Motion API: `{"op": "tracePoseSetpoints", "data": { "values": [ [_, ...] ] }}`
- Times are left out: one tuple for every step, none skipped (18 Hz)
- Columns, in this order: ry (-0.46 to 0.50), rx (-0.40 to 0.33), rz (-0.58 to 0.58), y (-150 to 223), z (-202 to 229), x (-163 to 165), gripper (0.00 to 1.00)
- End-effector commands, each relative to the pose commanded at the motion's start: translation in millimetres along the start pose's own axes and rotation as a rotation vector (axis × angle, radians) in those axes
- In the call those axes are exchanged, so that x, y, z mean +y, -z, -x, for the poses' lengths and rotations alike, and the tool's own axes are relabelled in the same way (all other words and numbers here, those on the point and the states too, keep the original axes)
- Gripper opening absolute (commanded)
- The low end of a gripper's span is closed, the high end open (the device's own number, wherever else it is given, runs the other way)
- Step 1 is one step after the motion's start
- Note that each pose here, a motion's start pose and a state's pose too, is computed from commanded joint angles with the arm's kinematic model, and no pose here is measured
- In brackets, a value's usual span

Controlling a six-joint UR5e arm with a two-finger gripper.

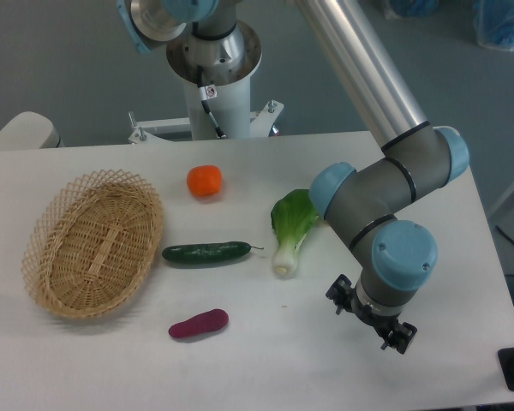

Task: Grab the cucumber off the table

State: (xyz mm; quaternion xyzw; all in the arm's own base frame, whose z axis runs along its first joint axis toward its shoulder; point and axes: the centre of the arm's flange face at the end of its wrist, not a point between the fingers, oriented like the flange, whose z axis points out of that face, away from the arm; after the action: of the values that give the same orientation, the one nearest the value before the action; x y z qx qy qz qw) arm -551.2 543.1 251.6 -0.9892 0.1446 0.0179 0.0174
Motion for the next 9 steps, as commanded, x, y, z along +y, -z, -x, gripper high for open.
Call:
{"op": "tracePoseSetpoints", "data": {
  "values": [
    [0.002, 0.000, 0.000, 0.0, 0.6, 1.0, 1.00],
    [-0.002, 0.000, 0.000, 0.0, 0.0, 0.0, 1.00],
    [-0.002, 0.000, 0.000, 0.0, 0.0, 0.0, 1.00],
    [-0.002, 0.000, 0.000, 0.0, 0.0, 0.0, 1.00],
    [-0.002, 0.000, 0.001, 0.0, 0.0, 0.1, 1.00],
    [-0.003, 0.000, 0.001, 0.0, 0.0, 0.1, 1.00],
    [-0.002, 0.000, 0.000, 0.0, 0.6, 1.0, 1.00],
    [-0.002, -0.001, 0.000, 0.2, 0.7, 1.0, 1.00],
    [-0.003, -0.004, -0.001, 0.5, 0.4, -0.1, 1.00]
  ]
}}
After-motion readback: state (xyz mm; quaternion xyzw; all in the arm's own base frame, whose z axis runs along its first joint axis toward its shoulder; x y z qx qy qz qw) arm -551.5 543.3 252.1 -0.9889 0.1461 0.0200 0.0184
